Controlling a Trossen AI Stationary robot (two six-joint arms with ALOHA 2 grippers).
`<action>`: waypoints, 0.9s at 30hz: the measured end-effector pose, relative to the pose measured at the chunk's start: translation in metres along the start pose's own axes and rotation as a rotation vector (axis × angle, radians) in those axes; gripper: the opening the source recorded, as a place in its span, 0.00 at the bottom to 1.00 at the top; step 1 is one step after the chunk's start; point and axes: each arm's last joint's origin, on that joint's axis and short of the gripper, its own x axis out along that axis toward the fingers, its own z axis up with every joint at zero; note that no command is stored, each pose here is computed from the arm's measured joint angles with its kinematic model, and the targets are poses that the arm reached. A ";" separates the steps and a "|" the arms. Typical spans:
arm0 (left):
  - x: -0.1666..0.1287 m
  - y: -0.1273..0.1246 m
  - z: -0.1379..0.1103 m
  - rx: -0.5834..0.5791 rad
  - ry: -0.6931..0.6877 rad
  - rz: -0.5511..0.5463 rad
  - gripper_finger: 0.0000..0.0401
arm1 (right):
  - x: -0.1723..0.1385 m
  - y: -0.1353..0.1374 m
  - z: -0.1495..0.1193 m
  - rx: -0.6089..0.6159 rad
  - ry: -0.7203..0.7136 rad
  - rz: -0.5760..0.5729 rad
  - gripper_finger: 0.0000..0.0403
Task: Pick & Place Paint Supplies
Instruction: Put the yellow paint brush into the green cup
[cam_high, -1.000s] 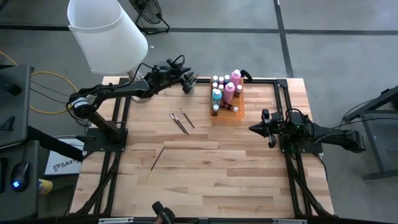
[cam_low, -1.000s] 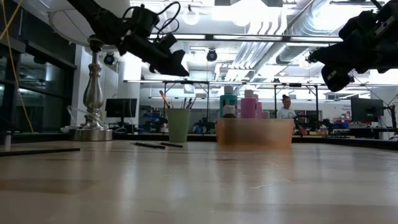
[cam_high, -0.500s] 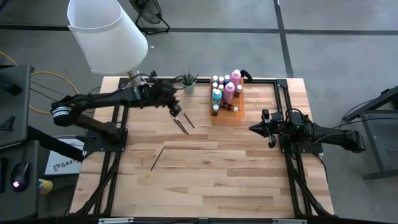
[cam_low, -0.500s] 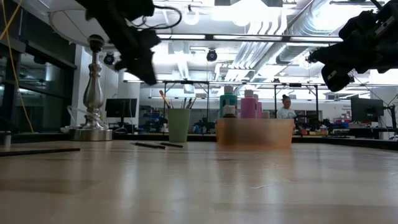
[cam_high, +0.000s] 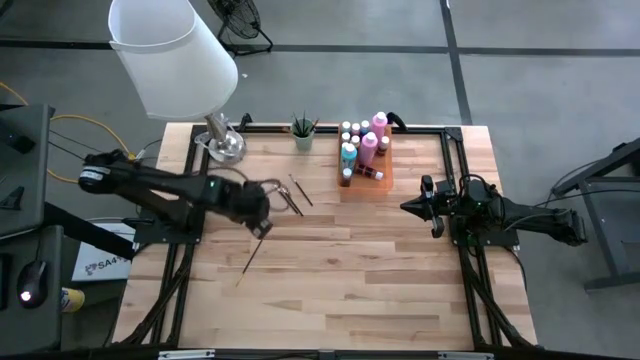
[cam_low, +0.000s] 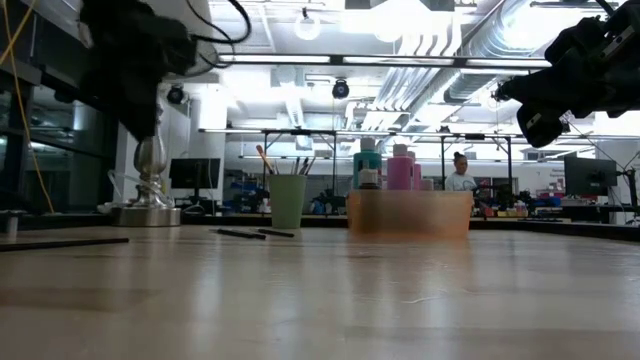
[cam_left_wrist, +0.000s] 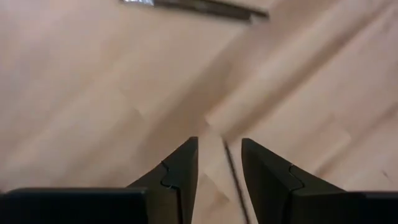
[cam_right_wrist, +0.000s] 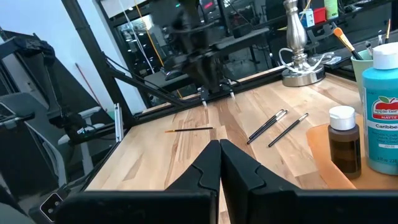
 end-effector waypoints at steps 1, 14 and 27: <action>-0.001 -0.004 -0.006 -0.018 0.014 -0.010 0.30 | 0.000 0.000 0.000 0.000 0.000 0.000 0.01; -0.022 -0.023 -0.081 -0.247 0.167 0.017 0.30 | 0.000 0.000 0.000 0.000 0.000 0.000 0.01; -0.021 -0.040 -0.125 -0.134 0.254 0.016 0.30 | 0.000 0.000 0.000 0.000 0.000 0.000 0.01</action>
